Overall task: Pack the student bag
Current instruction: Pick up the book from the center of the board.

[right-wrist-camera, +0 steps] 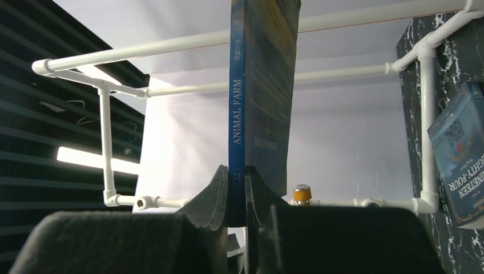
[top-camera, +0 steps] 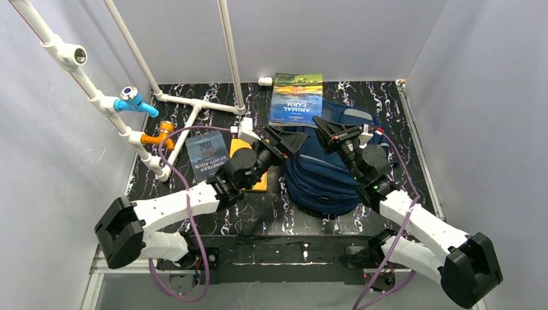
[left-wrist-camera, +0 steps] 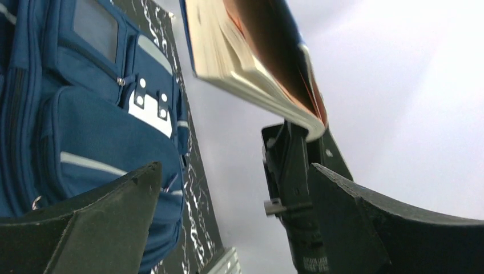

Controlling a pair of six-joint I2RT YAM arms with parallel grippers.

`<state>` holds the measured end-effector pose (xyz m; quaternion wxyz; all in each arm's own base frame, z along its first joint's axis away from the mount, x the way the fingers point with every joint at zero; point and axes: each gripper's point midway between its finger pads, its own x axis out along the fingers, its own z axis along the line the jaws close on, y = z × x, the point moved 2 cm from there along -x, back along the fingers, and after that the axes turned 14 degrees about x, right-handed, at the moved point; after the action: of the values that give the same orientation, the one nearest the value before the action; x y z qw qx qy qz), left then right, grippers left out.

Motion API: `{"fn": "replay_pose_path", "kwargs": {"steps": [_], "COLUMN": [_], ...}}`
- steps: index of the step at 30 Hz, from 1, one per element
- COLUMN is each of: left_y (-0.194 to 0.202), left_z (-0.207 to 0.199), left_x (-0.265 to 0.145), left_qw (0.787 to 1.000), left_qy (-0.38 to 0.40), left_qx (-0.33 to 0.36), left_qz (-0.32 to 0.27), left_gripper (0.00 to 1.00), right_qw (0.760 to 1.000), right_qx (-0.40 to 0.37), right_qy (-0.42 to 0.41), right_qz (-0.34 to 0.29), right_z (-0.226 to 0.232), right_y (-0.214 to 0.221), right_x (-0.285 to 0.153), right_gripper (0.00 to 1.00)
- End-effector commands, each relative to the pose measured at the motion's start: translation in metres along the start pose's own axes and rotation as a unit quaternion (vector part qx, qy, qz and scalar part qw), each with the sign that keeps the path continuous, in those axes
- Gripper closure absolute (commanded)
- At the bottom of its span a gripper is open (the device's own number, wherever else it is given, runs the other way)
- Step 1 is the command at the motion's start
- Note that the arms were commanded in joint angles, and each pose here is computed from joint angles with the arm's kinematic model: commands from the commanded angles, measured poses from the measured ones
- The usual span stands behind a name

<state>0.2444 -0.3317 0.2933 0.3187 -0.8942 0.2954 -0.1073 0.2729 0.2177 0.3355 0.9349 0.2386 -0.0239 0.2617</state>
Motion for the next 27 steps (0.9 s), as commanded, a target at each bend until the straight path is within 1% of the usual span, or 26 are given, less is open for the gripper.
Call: {"fn": "replay_pose_path", "kwargs": {"steps": [1,5,9,15,16,19,22,27], "left_y": [-0.05,-0.056,-0.054,-0.052,-0.053,-0.056,-0.059,-0.064], "left_z": [-0.038,-0.05,-0.056,-0.052,-0.053,-0.056,-0.053,-0.056], "left_x": [0.015,0.024,0.026,0.036,0.039,0.046,0.051,0.055], "left_qw": [0.993,0.989,0.987,0.986,0.986,0.984,0.982,0.98], "left_qy": [0.033,0.054,0.077,0.068,0.068,0.064,0.054,0.05], "left_qx": [-0.016,-0.012,-0.016,-0.039,-0.039,-0.046,-0.062,-0.054], "left_qz": [-0.112,-0.135,-0.137,-0.146,-0.149,-0.158,-0.173,-0.184], "left_gripper": [0.02,0.02,0.02,0.02,0.06,0.24,0.39,0.55], "right_qw": [0.994,0.995,0.995,0.995,0.995,0.994,0.994,0.994], "right_qx": [0.036,0.036,0.036,0.037,0.038,0.04,0.036,0.031], "right_qy": [-0.1,-0.096,-0.095,-0.091,-0.093,-0.103,-0.103,-0.104], "right_qz": [0.029,0.018,0.013,0.024,0.022,0.018,0.016,0.011], "right_z": [0.053,0.051,0.049,0.048,0.047,0.051,0.053,0.053], "right_y": [0.018,0.013,0.01,0.014,0.013,0.011,0.012,0.011], "right_x": [-0.017,-0.023,-0.027,-0.027,-0.027,-0.03,-0.031,-0.035], "right_gripper": [0.99,0.99,0.99,0.99,0.99,0.99,0.99,0.99]}}
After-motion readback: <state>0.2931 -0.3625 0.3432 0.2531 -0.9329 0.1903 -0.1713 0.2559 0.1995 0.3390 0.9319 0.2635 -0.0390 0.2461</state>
